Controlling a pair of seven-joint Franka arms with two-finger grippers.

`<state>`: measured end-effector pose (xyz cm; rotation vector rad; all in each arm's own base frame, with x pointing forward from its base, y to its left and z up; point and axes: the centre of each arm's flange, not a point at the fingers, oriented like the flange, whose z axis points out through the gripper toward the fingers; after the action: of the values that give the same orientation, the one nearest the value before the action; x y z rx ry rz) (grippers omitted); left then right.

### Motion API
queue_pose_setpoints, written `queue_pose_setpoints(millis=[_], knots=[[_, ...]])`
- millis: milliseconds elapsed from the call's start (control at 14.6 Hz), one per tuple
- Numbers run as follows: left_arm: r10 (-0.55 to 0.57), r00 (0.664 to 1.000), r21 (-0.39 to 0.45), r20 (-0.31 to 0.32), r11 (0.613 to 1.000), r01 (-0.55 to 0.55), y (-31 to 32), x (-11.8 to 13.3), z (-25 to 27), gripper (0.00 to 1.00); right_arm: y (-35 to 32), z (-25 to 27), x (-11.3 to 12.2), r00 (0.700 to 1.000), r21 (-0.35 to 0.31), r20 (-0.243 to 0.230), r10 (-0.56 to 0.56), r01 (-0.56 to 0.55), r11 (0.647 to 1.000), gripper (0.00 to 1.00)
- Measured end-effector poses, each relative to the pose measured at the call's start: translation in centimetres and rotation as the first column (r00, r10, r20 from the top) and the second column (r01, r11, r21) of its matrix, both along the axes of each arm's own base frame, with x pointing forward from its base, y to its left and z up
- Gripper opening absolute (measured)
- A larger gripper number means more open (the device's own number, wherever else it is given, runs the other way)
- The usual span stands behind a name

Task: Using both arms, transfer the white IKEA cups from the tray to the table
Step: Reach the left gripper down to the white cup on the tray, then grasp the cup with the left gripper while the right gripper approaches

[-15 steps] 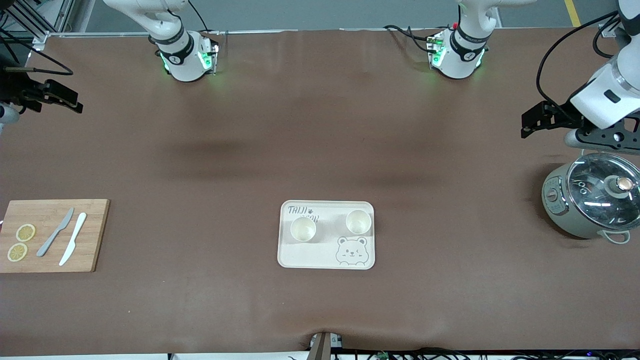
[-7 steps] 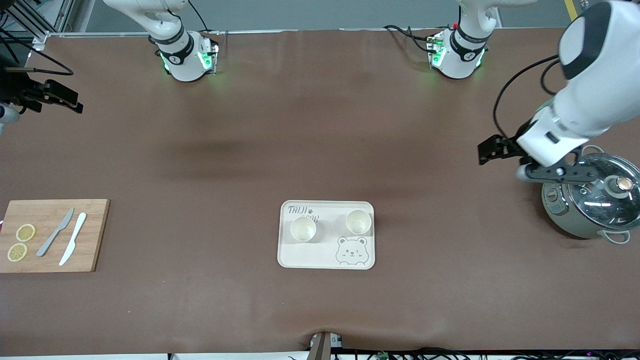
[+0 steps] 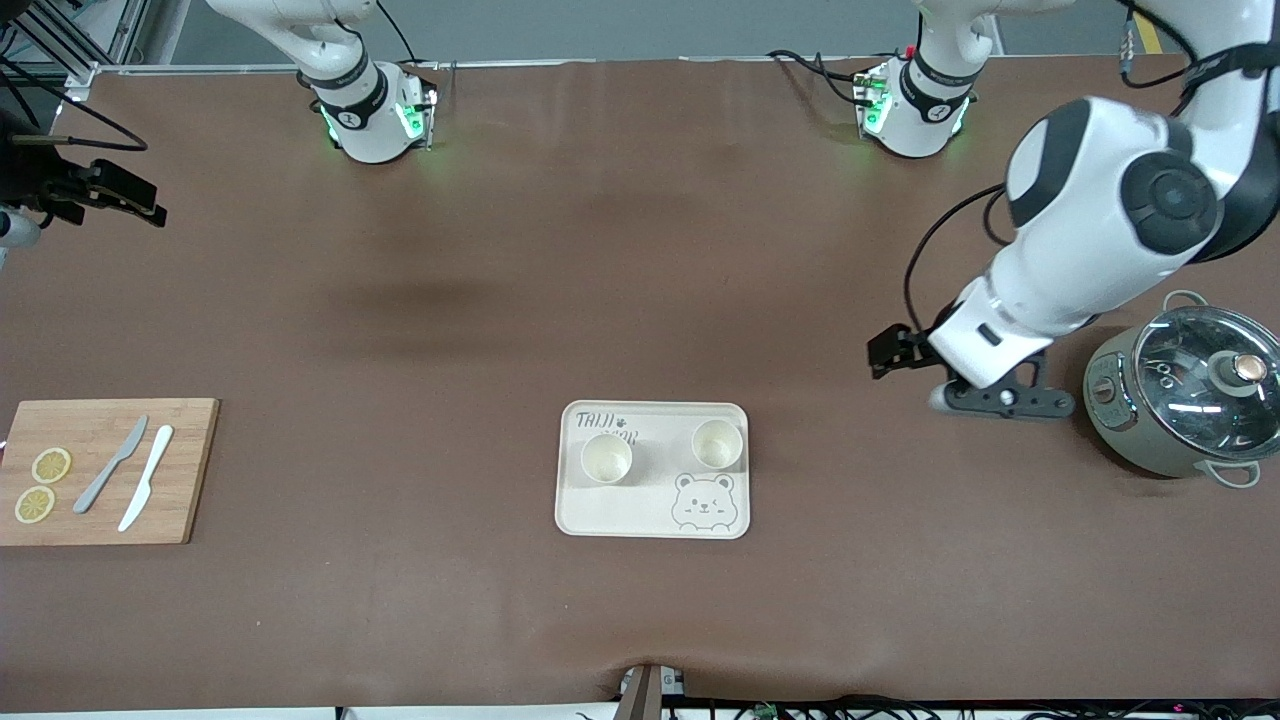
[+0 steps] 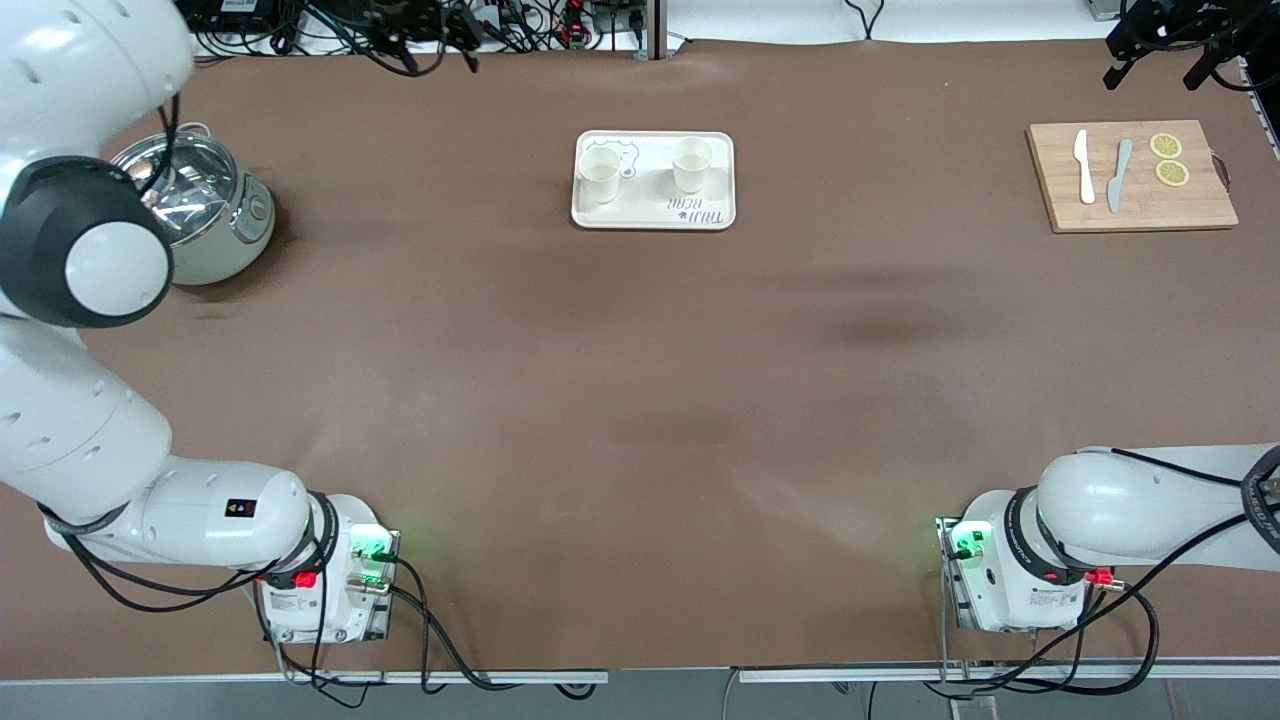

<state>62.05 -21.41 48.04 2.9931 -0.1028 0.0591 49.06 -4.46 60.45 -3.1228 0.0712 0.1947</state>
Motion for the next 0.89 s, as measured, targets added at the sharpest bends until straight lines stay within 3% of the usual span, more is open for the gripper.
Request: queue_pose_setpoints(millis=[274, 548, 891], knots=[[-0.004, 1.0, -0.036, 0.0, 0.999, 0.004, -4.8, 0.6, -5.2, 1.0, 0.0, -0.2, 0.0, 1.0, 0.0, -0.003, 0.0, 0.0, 1.0, 1.0], [0.002, 1.0, -0.007, 0.026, 1.0, -0.002, -10.0, 0.1, -10.0, 1.0, 0.1, -0.4, 0.0, 1.0, 0.0, -0.004, 0.001, -0.001, 1.0, 1.0], [-0.02, 1.0, 0.002, 0.001, 1.0, 0.02, -13.3, 0.5, -15.2, 1.0, 3.2, -0.4, 0.5, 0.999, -0.013, 0.014, -0.035, 0.035, 0.999, 1.0]])
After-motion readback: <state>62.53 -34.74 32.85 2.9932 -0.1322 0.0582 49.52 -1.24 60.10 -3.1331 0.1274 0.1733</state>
